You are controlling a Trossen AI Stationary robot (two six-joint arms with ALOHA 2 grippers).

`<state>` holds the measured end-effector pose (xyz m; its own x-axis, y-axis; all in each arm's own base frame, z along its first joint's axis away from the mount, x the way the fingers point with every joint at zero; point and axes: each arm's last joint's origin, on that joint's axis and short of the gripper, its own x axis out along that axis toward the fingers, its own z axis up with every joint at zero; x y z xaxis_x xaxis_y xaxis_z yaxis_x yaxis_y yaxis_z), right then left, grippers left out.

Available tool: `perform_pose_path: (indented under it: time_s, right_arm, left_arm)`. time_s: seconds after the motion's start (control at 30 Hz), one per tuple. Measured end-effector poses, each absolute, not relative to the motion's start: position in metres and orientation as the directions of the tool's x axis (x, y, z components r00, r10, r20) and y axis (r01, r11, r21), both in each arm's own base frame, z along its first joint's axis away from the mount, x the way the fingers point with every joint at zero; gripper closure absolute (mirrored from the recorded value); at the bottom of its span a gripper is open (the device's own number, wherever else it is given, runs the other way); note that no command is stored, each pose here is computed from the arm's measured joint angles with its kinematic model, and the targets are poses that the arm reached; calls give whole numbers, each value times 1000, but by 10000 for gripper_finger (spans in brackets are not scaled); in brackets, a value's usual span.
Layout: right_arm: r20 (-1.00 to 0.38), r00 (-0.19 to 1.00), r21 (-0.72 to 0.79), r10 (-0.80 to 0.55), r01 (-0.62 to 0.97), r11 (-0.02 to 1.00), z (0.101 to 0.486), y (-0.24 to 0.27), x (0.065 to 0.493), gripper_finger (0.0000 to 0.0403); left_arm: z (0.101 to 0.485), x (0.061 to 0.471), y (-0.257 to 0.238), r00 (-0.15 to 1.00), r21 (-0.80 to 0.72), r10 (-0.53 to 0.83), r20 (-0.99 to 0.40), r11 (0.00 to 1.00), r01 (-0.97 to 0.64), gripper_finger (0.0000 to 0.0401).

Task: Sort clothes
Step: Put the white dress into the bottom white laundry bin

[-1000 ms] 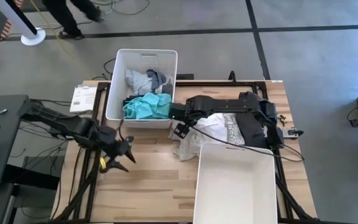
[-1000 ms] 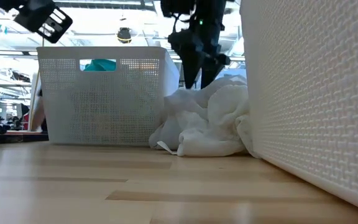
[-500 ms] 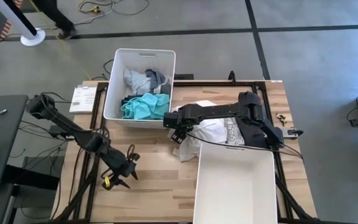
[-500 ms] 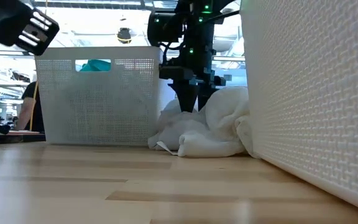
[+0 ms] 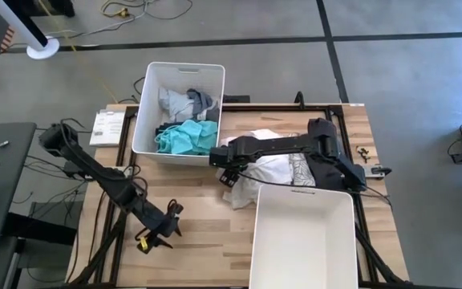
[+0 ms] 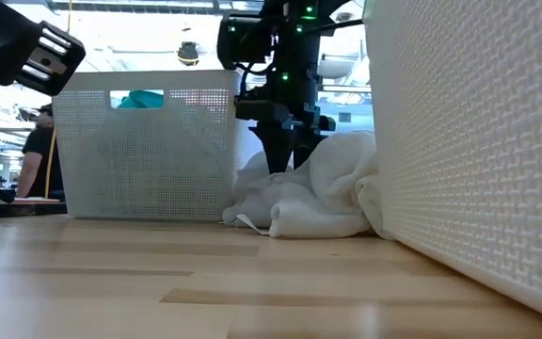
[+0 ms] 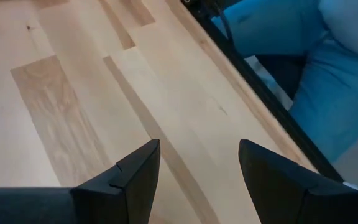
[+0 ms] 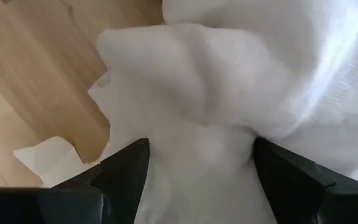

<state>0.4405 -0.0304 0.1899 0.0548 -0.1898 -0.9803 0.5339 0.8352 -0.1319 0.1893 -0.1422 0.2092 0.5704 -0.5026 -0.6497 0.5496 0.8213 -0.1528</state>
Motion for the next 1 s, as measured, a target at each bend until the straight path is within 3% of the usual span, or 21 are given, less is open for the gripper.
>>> perform_pose_path:
  time_s: [0.17,0.37,0.6,0.83,1.0]
  right_arm:
    - [-981,38,-148,-188,478,866,201,-9,445,97]
    - [-973,18,-199,-229,434,879,245,12,437,97]
    - [-932,98,-281,-349,411,867,296,30,430,97]
    - [-881,194,-308,-432,460,833,335,21,411,97]
    - [-892,176,-283,-416,500,818,335,5,408,97]
  left_arm:
    - [202,190,-147,574,-128,-465,-674,839,528,189]
    - [196,194,-150,576,-129,-450,-682,850,511,189]
    - [196,198,-152,595,-109,-456,-662,844,526,189]
    - [196,198,-152,600,-104,-449,-662,848,520,189]
    - [196,198,-151,620,-83,-422,-661,863,498,189]
